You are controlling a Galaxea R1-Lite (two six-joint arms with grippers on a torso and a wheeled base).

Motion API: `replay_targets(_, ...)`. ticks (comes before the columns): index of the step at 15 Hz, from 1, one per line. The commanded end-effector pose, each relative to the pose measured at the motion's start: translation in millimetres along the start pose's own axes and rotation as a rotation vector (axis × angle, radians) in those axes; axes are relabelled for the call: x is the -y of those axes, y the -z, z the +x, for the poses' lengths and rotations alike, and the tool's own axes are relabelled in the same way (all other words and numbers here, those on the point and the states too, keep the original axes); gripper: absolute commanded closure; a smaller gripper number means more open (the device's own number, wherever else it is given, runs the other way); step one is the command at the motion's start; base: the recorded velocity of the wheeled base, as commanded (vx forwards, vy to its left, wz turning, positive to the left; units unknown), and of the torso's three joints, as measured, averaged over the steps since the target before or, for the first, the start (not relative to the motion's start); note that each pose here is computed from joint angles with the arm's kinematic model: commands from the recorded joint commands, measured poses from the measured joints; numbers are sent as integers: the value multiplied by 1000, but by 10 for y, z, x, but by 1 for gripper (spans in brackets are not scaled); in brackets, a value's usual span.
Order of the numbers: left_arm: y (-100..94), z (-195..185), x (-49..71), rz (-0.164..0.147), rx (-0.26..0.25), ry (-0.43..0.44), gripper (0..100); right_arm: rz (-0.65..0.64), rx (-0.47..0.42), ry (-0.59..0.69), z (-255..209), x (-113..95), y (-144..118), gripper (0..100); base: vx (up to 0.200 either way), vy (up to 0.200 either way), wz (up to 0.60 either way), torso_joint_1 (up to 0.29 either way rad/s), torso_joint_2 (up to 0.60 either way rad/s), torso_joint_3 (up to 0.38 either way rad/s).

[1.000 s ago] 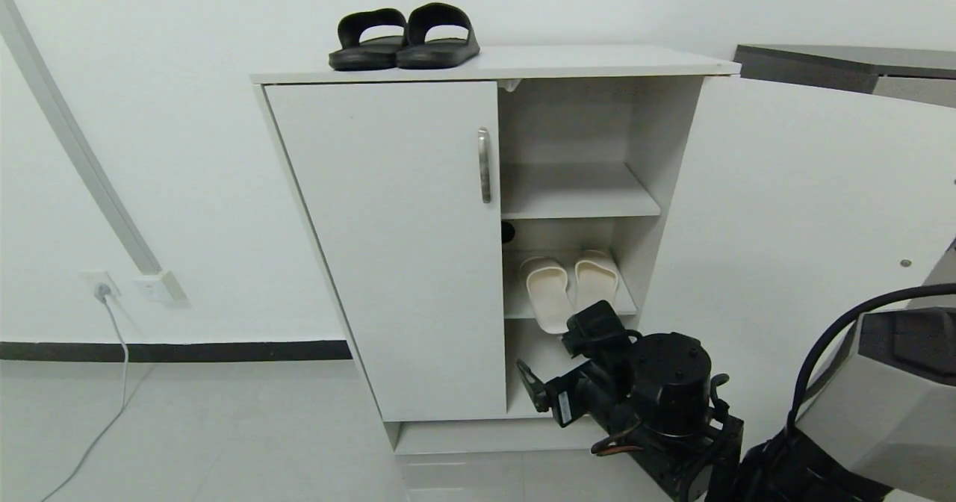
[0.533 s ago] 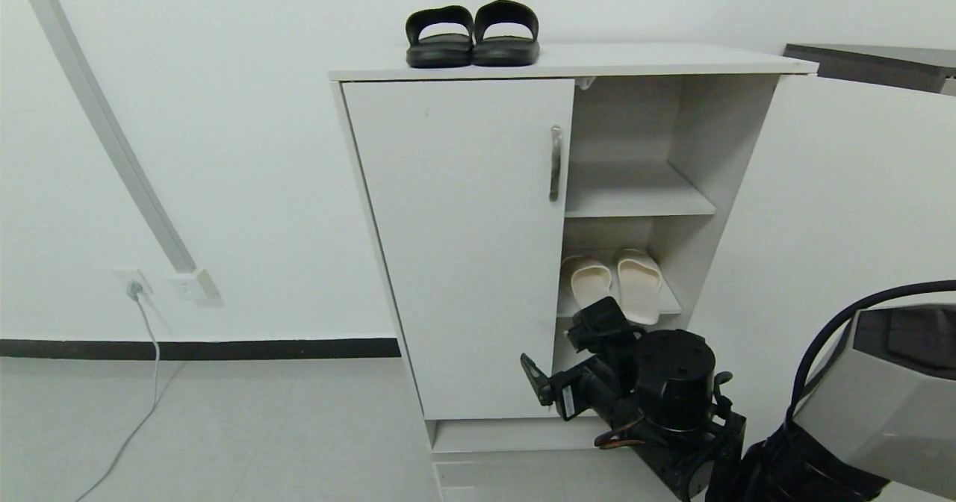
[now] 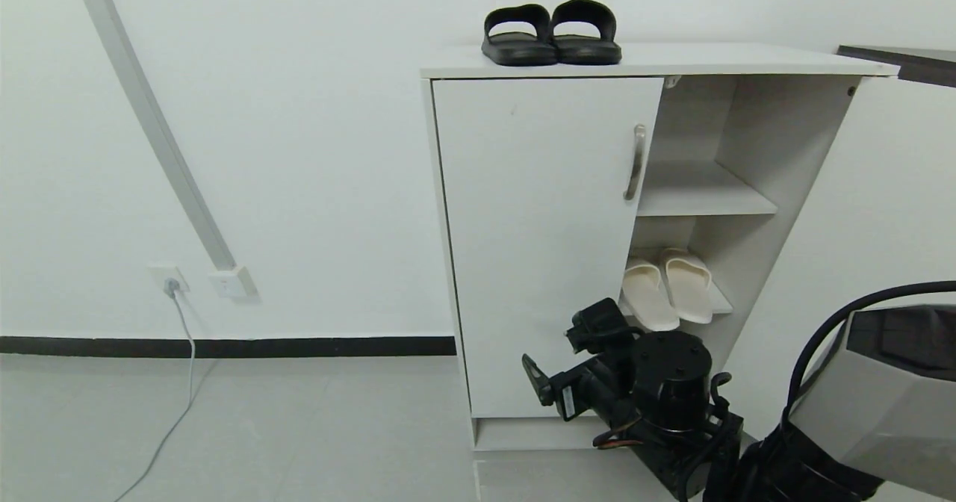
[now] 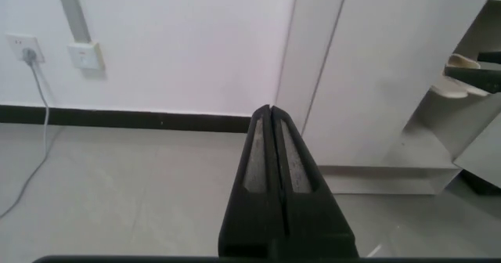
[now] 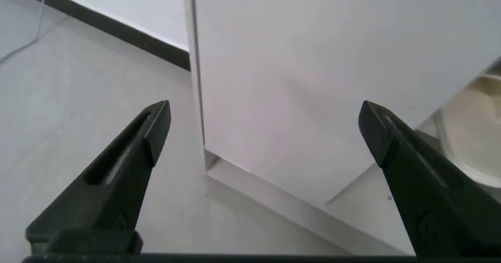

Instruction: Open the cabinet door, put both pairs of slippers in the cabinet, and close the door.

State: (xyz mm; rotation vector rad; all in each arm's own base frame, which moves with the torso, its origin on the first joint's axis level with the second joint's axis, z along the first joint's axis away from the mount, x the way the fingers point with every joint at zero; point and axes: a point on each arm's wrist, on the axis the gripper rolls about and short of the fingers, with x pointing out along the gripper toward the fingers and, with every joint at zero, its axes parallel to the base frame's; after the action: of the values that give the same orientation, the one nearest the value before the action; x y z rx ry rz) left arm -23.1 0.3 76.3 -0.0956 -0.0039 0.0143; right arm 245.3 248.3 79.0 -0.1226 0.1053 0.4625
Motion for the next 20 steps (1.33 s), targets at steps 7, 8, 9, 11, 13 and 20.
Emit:
replay_targets(7, 0, 0, 0, -1, 0, -1, 100, 2, -4, 34, -5, 89, 63, 0, 0, 0, 0, 0, 0, 0)
replay_targets(8, 0, 0, 0, -1, 0, -1, 100, -5, -2, 34, 0, 88, 56, 0, 0, 0, 0, 0, 0, 0)
replay_targets(9, -1, 2, 0, -1, -2, -1, 100, -11, -2, 34, 0, 88, 56, 0, 0, 0, 0, 0, 0, 0)
replay_targets(11, -1, 2, 0, -1, -2, -1, 100, -20, -6, 33, 13, 82, 75, 0, 0, 0, 0, 0, 0, 0)
replay_targets(13, 0, 0, 0, -1, 0, -1, 100, -21, -9, 33, 8, 83, 81, 0, 0, 0, 0, 4, -87, -87)
replay_targets(20, 0, 0, 0, -1, 0, -1, 100, -22, -10, 30, 3, 74, 84, 0, 0, 0, 0, 54, -392, -343)
